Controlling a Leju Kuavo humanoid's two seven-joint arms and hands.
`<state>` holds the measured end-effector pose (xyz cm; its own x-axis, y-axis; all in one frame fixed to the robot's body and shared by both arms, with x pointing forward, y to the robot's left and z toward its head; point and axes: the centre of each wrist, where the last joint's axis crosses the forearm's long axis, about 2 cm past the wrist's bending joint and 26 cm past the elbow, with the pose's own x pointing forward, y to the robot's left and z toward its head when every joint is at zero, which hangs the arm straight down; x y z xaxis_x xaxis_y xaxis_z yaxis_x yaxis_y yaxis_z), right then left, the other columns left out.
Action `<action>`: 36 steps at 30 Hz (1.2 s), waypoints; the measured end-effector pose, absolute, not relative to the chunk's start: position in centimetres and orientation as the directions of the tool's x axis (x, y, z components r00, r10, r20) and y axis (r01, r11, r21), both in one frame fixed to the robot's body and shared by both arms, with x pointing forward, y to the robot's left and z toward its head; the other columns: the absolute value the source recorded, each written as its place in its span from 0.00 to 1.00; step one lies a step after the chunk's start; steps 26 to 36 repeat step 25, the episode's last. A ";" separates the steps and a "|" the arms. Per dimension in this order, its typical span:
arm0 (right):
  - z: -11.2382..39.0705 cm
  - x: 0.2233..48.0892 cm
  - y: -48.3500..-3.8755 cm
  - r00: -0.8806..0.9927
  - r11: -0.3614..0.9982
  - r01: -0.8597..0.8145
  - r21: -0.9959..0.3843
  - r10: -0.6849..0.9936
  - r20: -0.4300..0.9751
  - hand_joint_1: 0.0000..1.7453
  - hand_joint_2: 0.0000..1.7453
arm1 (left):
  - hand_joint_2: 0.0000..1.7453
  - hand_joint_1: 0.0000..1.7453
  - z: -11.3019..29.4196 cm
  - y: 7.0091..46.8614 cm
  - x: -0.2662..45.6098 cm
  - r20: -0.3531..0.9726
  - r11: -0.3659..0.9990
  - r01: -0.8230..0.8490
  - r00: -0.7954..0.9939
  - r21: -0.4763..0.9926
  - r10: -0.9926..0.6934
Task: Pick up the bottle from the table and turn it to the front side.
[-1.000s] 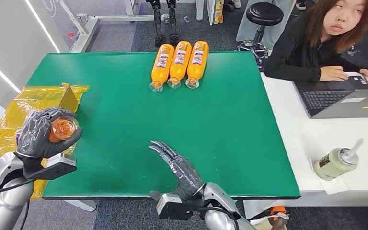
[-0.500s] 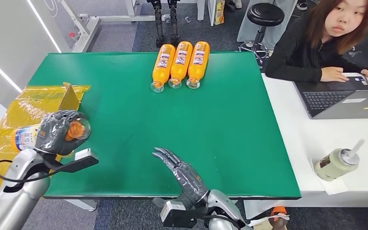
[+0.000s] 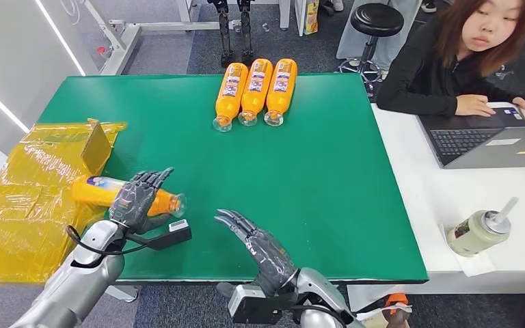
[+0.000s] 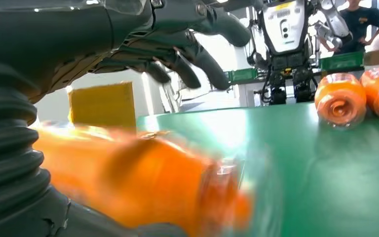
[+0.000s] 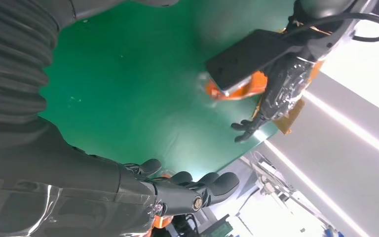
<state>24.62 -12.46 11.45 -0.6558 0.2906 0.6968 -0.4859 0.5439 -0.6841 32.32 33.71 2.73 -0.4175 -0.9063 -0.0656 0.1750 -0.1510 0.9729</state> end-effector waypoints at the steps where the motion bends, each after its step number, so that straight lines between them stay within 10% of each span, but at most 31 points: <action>1: 11.5 24.7 -12.5 -0.656 0.545 -0.486 -0.683 0.289 0.697 0.00 1.00 | 1.00 0.00 2.6 33.7 32.3 -0.065 -0.152 0.178 -0.417 0.972 -0.907; 18: 11.4 24.7 -12.7 -0.659 0.551 -0.481 -0.682 0.285 0.696 0.00 1.00 | 1.00 0.00 2.5 34.3 32.0 -0.068 -0.154 0.181 -0.410 0.971 -0.909; 25: 10.4 24.2 -13.6 -0.659 0.564 -0.465 -0.682 0.294 0.692 0.00 1.00 | 1.00 0.00 4.6 36.0 31.2 0.278 0.203 0.235 -0.352 0.951 -0.894; 36: 10.4 24.2 -13.6 -0.659 0.564 -0.465 -0.682 0.294 0.692 0.00 1.00 | 1.00 0.00 4.6 36.0 31.2 0.278 0.203 0.235 -0.352 0.951 -0.894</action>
